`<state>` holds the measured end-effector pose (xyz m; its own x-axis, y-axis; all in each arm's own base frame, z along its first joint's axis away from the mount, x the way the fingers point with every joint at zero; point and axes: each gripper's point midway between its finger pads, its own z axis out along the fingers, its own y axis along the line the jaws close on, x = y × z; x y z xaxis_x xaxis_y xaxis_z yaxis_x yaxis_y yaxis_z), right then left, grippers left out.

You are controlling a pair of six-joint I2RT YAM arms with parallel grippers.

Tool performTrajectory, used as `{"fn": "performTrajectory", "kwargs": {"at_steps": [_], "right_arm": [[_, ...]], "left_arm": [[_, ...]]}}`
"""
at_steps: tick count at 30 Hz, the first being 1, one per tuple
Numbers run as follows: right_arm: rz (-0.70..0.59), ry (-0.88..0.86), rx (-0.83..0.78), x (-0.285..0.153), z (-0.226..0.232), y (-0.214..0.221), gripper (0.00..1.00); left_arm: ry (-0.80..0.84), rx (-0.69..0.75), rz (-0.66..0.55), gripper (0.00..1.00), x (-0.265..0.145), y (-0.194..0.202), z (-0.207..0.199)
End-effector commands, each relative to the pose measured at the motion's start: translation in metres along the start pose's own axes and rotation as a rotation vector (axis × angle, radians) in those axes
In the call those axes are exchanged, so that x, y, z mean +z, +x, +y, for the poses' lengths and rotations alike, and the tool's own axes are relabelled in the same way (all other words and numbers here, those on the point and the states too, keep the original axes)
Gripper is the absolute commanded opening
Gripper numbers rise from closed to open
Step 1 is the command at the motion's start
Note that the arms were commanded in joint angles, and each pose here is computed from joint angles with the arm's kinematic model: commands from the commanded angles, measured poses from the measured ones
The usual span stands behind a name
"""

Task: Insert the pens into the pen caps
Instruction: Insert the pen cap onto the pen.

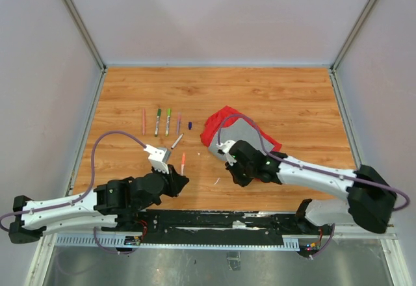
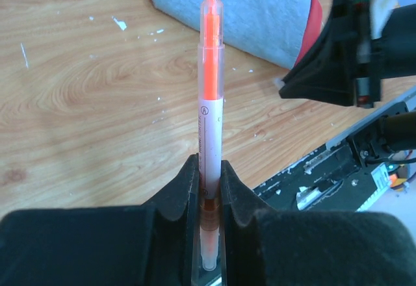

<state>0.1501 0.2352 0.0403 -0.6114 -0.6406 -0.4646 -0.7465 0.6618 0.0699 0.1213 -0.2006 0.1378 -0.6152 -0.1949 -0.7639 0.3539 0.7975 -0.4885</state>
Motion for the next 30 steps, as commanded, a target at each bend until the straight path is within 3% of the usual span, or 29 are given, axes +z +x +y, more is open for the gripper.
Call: {"fn": "performTrajectory", "kwargs": {"at_steps": [1, 6, 16, 21, 30], "right_arm": [[-0.244, -0.024, 0.097, -0.023, -0.002, -0.027, 0.01], [-0.441, -0.094, 0.150, -0.056, 0.002, -0.044, 0.01], [-0.833, -0.169, 0.392, -0.113, -0.003, -0.070, 0.01], [-0.964, -0.178, 0.473, -0.128, -0.012, -0.072, 0.01], [-1.141, -0.197, 0.473, -0.165, -0.018, -0.083, 0.01]], "left_arm": [[0.025, 0.105, -0.060, 0.01, 0.008, -0.016, -0.012], [0.104, 0.220, -0.069, 0.01, 0.021, -0.016, -0.034], [0.224, 0.306, -0.218, 0.00, 0.037, -0.040, -0.074], [0.254, 0.344, -0.270, 0.00, 0.044, -0.049, -0.089], [0.263, 0.323, -0.330, 0.01, 0.057, -0.053, -0.093]]}}
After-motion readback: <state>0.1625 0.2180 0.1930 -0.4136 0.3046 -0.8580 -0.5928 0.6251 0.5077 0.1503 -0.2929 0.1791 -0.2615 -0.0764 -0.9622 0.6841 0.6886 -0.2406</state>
